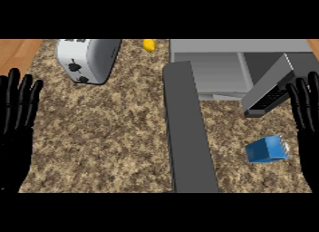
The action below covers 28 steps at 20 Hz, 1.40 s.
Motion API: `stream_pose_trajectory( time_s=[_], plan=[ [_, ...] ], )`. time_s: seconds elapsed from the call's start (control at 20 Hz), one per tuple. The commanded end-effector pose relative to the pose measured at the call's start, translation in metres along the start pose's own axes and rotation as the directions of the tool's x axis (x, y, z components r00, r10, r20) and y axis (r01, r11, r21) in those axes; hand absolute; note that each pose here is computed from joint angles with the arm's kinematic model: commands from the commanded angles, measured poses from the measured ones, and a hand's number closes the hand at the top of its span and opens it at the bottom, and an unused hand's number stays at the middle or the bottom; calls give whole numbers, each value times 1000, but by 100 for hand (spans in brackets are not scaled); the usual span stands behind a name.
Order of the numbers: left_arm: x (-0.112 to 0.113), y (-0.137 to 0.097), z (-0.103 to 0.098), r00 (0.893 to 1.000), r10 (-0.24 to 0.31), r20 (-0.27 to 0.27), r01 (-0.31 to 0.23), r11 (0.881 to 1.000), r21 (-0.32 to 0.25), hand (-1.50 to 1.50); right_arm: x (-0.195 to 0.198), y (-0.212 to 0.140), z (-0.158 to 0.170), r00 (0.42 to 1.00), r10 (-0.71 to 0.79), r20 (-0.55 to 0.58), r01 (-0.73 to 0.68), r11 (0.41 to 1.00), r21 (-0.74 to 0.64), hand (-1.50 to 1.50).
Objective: Pick up the milk, place it into the microwave and close the microwave
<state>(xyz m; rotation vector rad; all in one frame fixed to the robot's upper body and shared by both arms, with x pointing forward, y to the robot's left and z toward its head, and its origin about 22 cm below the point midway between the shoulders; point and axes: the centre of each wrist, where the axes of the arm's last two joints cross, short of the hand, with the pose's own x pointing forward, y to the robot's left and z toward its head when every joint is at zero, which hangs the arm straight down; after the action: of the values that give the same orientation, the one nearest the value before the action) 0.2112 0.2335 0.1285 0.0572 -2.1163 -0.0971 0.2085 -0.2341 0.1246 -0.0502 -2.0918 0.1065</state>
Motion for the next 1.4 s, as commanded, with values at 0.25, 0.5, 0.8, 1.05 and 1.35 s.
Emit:
stream_pose_trajectory(
  time_s=[0.25,0.5,0.8,1.05,1.35],
  plan=[
    [-22,8,1,999,-15,-39,18,998,68,-150,50,-17,16,984,-164,74,136,947,291,-150],
    [-9,20,33,988,62,-144,-43,990,136,-150,62,-31,35,987,-157,-24,156,927,340,-150],
    [9,24,51,987,47,-151,-30,993,113,-150,54,-50,45,995,-90,-53,102,951,291,-150],
    [2,49,86,985,74,-158,-53,990,134,-150,55,-57,59,996,-39,-80,56,973,223,-150],
    [38,42,76,984,84,-159,-66,991,113,-150,24,-56,64,992,-17,-127,46,972,232,-150]
  ],
)
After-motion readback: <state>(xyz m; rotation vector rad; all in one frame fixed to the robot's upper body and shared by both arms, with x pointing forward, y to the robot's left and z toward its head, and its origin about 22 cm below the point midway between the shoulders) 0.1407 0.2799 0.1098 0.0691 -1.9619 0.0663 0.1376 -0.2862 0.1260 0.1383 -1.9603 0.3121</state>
